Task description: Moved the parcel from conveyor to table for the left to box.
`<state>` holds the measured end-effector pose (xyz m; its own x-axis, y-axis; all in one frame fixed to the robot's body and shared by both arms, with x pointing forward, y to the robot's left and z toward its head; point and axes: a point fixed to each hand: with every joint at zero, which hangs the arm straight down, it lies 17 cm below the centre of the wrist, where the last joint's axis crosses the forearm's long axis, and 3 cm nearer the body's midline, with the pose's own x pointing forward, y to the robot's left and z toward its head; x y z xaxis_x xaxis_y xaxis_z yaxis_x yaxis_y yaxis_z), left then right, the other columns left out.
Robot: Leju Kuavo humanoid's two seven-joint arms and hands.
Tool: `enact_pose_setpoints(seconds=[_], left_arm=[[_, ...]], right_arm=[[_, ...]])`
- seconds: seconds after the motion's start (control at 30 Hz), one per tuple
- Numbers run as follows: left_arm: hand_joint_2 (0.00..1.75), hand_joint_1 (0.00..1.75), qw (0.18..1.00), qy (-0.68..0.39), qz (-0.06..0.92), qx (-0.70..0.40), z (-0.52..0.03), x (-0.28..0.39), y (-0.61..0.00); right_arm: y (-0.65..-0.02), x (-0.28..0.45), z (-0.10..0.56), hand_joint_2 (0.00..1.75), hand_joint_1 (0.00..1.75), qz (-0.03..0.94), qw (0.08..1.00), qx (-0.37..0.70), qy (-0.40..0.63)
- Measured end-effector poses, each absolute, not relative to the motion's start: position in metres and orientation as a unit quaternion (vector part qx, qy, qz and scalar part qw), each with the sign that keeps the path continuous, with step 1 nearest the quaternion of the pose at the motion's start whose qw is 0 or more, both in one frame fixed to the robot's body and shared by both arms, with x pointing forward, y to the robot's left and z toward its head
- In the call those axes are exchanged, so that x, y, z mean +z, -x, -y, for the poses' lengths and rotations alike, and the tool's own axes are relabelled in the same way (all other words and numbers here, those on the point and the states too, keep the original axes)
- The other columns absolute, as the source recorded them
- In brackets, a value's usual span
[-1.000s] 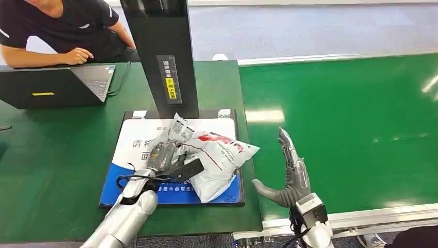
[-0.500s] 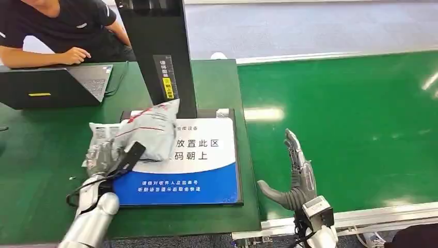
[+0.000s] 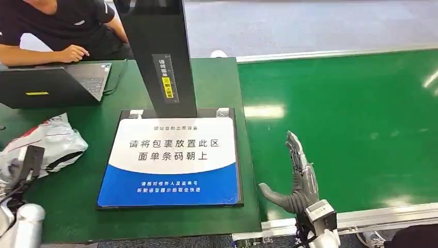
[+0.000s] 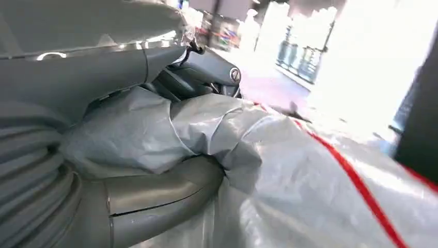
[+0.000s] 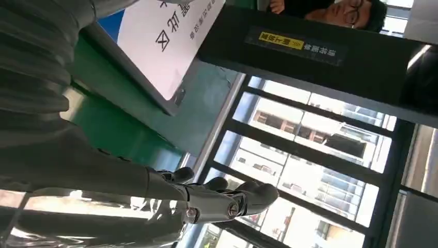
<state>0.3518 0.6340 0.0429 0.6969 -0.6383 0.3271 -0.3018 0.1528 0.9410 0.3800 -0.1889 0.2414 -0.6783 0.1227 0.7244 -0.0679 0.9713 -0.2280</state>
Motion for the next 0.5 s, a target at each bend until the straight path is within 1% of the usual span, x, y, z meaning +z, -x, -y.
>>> enact_pose_setpoints(seconds=[0.07, 0.1, 0.3, 0.4, 0.5], left_arm=[[1.75, 1.75, 0.660, -0.649, 0.360, -0.115, -0.649, 0.048, -0.343], [1.75, 0.00, 0.659, -0.653, 0.358, -0.112, -0.654, 0.050, -0.339], [1.75, 0.00, 0.657, -0.659, 0.356, -0.092, -0.669, 0.056, -0.330], [1.75, 0.00, 0.676, -0.633, 0.364, -0.095, -0.665, 0.046, -0.334], [1.75, 0.00, 0.705, -0.579, 0.398, -0.093, -0.650, 0.033, -0.346]], right_arm=[[-0.380, 0.241, 0.188, 1.75, 0.00, 0.908, 0.401, 0.120, 0.013], [-0.380, 0.241, 0.188, 1.75, 0.00, 0.908, 0.401, 0.120, 0.012], [-0.380, 0.241, 0.186, 1.75, 0.00, 0.908, 0.402, 0.119, 0.008], [-0.380, 0.239, 0.183, 1.75, 0.00, 0.907, 0.403, 0.121, 0.003], [-0.380, 0.237, 0.182, 1.75, 0.00, 0.906, 0.406, 0.122, 0.000]])
